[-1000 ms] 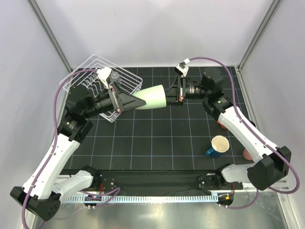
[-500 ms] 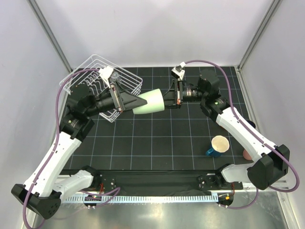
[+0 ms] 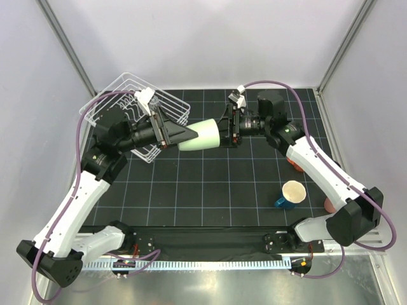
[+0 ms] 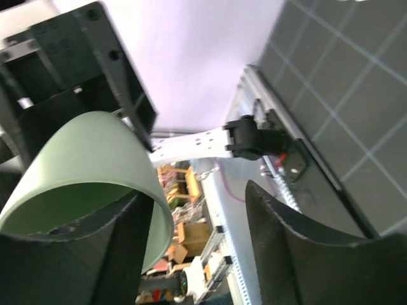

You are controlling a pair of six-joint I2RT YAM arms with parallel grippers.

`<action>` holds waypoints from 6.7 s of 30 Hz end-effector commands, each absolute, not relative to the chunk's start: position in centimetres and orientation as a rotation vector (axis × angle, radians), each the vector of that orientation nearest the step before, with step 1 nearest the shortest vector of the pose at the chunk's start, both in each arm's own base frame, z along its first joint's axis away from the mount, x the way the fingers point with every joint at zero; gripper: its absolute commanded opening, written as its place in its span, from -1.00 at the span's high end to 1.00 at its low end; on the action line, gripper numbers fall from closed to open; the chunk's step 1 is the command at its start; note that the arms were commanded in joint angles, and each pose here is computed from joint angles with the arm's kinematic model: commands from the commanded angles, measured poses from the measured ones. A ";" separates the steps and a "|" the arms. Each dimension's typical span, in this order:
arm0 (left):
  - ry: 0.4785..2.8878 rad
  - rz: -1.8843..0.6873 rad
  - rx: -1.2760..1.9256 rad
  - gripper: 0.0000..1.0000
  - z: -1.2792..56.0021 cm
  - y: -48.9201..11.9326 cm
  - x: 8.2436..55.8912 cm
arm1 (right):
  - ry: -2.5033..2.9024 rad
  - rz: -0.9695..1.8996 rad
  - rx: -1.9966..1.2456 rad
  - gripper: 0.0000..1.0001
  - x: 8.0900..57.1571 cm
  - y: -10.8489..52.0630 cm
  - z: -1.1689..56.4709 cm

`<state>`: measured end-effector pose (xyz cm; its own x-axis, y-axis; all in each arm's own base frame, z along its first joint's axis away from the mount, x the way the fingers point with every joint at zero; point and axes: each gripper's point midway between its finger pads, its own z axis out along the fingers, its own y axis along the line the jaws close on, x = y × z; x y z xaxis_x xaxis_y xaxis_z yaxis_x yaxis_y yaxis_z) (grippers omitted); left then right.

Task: Load the cups into the dish rack

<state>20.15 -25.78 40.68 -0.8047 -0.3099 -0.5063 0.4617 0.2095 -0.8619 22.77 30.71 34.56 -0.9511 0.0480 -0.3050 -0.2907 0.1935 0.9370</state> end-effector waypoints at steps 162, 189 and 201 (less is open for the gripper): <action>2.429 -0.749 -0.062 -0.70 26.7 -17.3 27.2 | 2.446 -0.032 0.726 -0.61 32.0 -0.8 22.2; 2.379 -0.716 -0.013 -0.62 28.0 -15.1 21.1 | 2.448 -0.241 1.233 -0.06 36.7 -6.5 11.4; 2.352 -0.797 -0.051 -0.61 29.7 -15.9 21.0 | 2.522 -0.222 1.194 0.44 35.6 -5.9 9.3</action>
<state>21.26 -15.34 27.65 -0.8067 -0.2132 -0.5511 0.1315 0.8444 -0.5193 35.17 -5.89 9.49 -0.5864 0.7261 -0.3589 0.7814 0.6239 -0.0144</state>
